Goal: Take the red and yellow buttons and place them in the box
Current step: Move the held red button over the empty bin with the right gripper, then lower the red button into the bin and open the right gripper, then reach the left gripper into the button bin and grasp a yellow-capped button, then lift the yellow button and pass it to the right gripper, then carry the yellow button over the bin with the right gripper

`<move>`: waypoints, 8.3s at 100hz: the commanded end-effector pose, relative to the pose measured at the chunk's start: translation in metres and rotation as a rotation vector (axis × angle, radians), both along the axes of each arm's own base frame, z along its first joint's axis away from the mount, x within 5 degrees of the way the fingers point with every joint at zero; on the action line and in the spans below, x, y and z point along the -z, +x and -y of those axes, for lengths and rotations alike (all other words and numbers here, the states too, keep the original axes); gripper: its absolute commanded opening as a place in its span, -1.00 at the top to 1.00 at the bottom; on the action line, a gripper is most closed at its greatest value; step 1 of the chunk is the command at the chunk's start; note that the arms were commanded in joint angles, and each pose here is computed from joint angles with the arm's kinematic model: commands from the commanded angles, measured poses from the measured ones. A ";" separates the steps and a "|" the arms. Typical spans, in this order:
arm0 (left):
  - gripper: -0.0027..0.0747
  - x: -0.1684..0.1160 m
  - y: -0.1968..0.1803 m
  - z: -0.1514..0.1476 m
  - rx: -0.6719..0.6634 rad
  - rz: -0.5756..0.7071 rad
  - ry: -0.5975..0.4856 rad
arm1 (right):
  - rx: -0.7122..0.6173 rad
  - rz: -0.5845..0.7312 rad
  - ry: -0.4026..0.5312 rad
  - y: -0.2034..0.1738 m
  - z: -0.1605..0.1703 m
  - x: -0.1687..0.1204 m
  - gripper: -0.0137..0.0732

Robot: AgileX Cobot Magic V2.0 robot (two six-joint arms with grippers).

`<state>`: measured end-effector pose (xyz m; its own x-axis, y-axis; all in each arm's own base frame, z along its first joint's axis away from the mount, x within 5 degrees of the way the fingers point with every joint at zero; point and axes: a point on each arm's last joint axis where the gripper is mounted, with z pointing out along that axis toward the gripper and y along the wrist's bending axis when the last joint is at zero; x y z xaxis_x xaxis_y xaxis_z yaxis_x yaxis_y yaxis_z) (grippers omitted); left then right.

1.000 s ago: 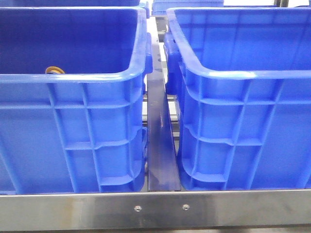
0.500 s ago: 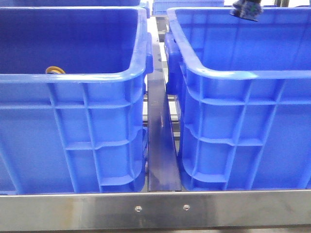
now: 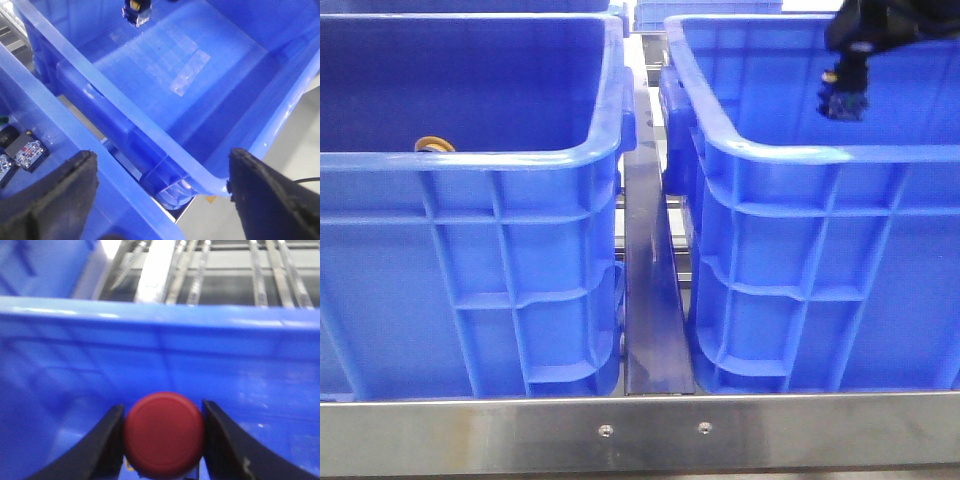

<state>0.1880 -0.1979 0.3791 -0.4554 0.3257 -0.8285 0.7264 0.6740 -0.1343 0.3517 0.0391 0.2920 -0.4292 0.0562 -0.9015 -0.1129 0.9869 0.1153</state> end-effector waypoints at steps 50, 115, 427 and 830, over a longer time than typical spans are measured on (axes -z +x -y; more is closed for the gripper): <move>-0.39 -0.024 -0.004 -0.003 -0.009 0.088 -0.106 | 0.100 0.024 0.000 0.041 0.005 0.011 0.13; -0.39 -0.024 -0.004 -0.003 -0.009 0.088 -0.106 | 0.086 -0.022 0.001 0.046 0.003 0.027 -0.01; -0.39 0.093 0.185 -0.106 -0.568 -0.499 0.245 | -0.010 0.252 0.050 -0.159 0.014 -0.049 -0.60; -0.01 -0.021 0.034 0.027 0.051 -0.149 0.114 | -0.686 -0.426 0.742 -0.079 -0.092 -0.078 0.14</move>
